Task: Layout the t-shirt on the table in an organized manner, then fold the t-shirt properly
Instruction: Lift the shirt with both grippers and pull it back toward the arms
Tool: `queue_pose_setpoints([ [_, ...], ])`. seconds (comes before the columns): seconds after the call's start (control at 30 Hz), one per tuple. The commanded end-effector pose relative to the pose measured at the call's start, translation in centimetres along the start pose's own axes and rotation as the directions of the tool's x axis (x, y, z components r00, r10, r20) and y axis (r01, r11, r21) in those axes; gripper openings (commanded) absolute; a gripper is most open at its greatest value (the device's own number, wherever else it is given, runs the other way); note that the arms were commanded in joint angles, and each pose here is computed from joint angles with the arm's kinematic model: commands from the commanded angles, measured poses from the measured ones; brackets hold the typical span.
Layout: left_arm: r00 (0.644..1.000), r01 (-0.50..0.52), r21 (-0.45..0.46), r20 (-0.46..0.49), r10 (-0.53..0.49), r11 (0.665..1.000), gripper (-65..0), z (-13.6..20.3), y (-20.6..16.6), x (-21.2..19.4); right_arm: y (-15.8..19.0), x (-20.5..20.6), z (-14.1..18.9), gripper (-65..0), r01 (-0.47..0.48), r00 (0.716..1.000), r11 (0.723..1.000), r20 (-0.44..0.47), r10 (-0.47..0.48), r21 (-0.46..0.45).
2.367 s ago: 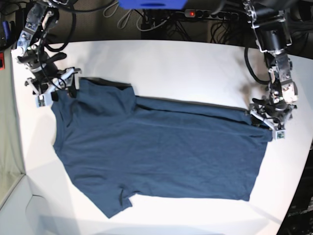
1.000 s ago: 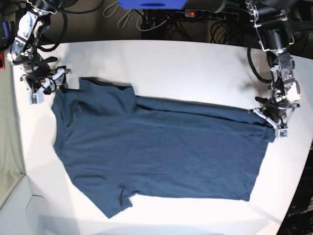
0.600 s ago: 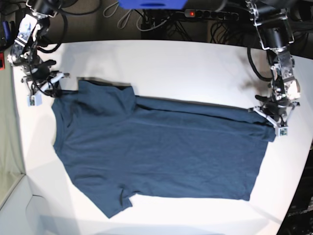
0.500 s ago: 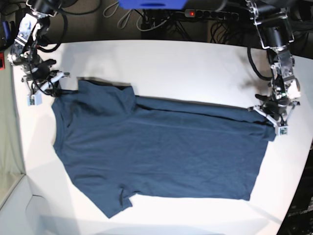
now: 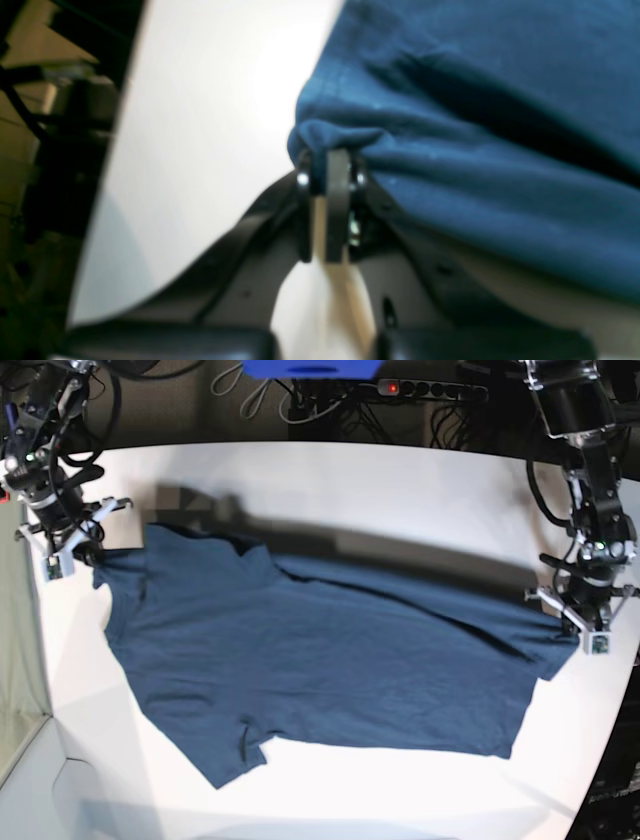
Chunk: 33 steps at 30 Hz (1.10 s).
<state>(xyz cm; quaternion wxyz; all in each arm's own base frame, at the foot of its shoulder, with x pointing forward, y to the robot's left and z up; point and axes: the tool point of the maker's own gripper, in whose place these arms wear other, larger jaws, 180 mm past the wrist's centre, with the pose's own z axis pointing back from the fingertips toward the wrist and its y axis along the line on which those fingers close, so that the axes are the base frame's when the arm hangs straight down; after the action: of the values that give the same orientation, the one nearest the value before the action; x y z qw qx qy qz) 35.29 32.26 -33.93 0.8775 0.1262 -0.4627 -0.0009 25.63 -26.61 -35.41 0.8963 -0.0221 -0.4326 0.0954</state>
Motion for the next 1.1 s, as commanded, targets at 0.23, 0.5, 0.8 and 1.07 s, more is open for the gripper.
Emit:
queue_pose_setpoints([
  [0.23,0.996,-0.053,0.055,0.078,0.049,0.997,-64.9,-2.4,3.0,7.6,-4.9,6.8,-2.1,-65.0,-0.054,0.999,0.995,-0.003,0.054,-0.088],
  [0.5,0.998,-0.056,0.063,0.033,0.054,0.996,-64.9,-2.6,3.5,7.9,-3.5,4.6,-2.3,-65.0,-0.104,0.990,0.993,-0.103,0.098,-0.049],
  [0.8,0.999,-0.034,0.078,0.015,0.033,0.996,-64.9,-2.2,4.4,7.0,-0.7,7.2,-1.3,-65.0,-0.321,0.945,0.947,-0.069,0.321,0.011],
  [1.07,0.996,-0.053,0.089,-0.071,0.059,0.995,-64.9,-2.2,4.9,8.1,-4.1,9.5,-2.0,-65.0,-0.234,0.967,0.969,-0.123,0.225,-0.073],
])
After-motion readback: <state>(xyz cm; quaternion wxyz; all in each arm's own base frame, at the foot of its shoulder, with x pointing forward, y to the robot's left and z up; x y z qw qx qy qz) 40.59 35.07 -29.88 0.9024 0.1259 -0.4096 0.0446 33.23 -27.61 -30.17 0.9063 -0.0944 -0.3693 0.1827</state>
